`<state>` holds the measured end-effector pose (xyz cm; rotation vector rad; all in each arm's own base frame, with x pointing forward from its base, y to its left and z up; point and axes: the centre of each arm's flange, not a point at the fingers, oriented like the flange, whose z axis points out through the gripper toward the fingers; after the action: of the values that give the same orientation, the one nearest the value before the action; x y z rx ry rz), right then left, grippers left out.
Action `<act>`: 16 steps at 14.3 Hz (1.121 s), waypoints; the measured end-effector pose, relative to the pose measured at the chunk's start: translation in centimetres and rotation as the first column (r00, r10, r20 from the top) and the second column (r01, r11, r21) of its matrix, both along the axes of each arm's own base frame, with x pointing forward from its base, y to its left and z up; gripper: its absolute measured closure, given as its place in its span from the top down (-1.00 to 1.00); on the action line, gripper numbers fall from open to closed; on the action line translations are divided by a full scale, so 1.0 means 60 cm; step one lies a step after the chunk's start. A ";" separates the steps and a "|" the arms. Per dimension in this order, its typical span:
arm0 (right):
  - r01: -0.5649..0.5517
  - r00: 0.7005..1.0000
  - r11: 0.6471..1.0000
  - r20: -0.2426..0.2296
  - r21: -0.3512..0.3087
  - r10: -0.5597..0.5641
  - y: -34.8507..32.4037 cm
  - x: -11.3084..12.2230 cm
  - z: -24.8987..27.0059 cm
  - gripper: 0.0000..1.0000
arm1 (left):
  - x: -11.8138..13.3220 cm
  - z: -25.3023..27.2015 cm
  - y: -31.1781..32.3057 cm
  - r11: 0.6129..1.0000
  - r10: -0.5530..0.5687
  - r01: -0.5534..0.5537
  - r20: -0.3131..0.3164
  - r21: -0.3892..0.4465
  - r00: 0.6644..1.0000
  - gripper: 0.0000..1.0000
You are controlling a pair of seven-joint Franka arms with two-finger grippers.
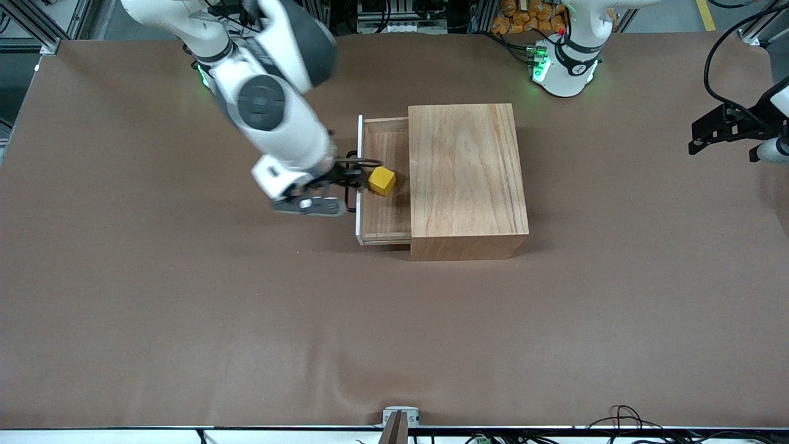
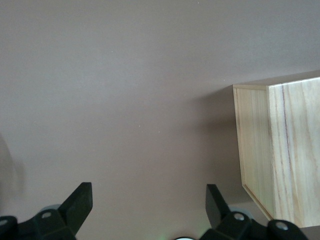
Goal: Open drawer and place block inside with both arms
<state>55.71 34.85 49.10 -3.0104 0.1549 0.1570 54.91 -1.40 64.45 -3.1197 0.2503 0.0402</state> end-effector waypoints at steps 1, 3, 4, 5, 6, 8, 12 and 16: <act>-0.006 1.000 1.000 0.024 0.009 0.006 -0.056 0.023 0.027 1.00 | 0.002 -0.001 0.000 1.000 0.000 0.000 0.002 0.000 1.000 1.00; -0.006 0.999 1.000 0.054 0.015 0.006 -0.172 0.060 0.064 1.00 | 0.002 0.001 -0.001 1.000 0.004 -0.004 0.005 0.000 1.000 1.00; -0.024 0.998 1.000 0.063 0.015 0.023 -0.226 0.073 0.076 1.00 | 0.002 0.003 -0.002 1.000 0.006 -0.006 0.008 0.000 1.000 1.00; -0.047 0.997 0.999 0.064 0.013 0.047 -0.276 0.080 0.087 1.00 | 0.002 0.004 -0.002 1.000 0.007 -0.007 0.010 0.000 1.000 1.00; -0.061 0.996 0.998 0.064 0.011 0.061 -0.322 0.082 0.100 1.00 | 0.002 0.005 -0.001 1.000 0.009 -0.009 0.011 0.000 1.000 1.00; -0.059 0.997 0.998 0.059 -0.005 0.060 -0.387 0.067 0.140 1.00 | 0.001 0.007 -0.002 1.000 0.011 -0.011 0.013 0.000 1.000 1.00; -0.070 0.994 0.996 0.077 -0.058 0.075 -0.480 -0.002 0.246 1.00 | 0.001 0.008 -0.002 1.000 0.022 -0.022 0.014 0.000 1.000 1.00; -0.101 0.989 0.992 0.096 -0.075 0.108 -0.573 -0.052 0.303 1.00 | 0.000 0.008 -0.007 0.996 0.092 -0.092 0.016 0.001 0.996 1.00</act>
<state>52.58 0.50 67.25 -3.0888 -0.0075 0.0103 54.93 -1.85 64.93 -3.1268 0.1057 0.0166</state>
